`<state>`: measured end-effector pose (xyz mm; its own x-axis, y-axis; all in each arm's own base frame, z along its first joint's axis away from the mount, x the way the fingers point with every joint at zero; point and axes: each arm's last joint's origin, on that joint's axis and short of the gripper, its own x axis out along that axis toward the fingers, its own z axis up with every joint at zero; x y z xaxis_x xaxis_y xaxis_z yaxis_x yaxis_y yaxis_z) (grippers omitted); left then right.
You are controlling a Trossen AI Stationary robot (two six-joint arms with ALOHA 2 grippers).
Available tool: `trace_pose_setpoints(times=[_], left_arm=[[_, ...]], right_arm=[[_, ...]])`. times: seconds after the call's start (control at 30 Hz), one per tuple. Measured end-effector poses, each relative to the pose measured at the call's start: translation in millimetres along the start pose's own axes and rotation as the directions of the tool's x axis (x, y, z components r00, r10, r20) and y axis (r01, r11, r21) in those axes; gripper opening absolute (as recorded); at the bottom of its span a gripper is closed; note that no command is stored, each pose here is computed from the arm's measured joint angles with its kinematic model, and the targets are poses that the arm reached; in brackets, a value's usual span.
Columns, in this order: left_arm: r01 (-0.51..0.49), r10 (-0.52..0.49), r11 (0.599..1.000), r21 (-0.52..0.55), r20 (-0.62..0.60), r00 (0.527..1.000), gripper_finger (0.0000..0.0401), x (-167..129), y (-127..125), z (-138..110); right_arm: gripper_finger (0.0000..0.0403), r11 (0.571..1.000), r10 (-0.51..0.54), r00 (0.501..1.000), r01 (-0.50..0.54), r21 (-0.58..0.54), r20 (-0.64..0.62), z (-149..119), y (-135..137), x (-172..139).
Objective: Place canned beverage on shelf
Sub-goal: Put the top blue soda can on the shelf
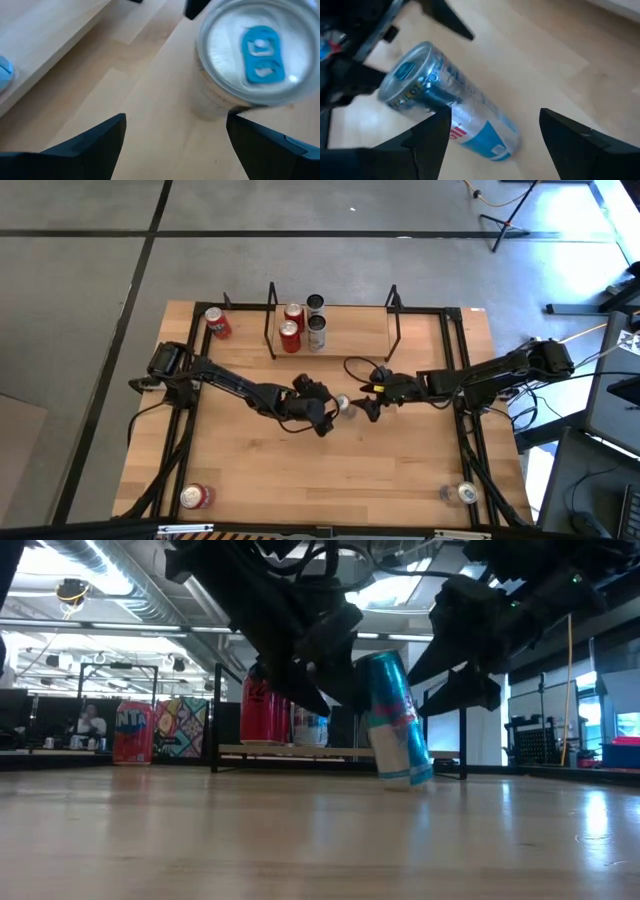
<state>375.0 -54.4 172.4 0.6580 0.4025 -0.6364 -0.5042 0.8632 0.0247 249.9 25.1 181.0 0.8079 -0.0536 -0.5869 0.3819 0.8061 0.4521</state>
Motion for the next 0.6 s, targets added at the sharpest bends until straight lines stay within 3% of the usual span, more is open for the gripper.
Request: trace_pose_setpoints(times=[0.47, 0.6], left_arm=[[0.017, -0.018, 0.999, 0.042, 0.012, 1.000, 0.0345, -12, 3, 8], [0.022, -0.022, 0.999, 0.050, 0.017, 1.000, 0.0345, -14, 3, 10]], right_arm=[[0.0294, 0.999, -0.029, 0.995, 0.026, -0.025, -0.094, -8, -5, 0], [0.0294, 0.998, -0.050, 0.984, 0.043, -0.043, -0.173, -5, -2, -4]])
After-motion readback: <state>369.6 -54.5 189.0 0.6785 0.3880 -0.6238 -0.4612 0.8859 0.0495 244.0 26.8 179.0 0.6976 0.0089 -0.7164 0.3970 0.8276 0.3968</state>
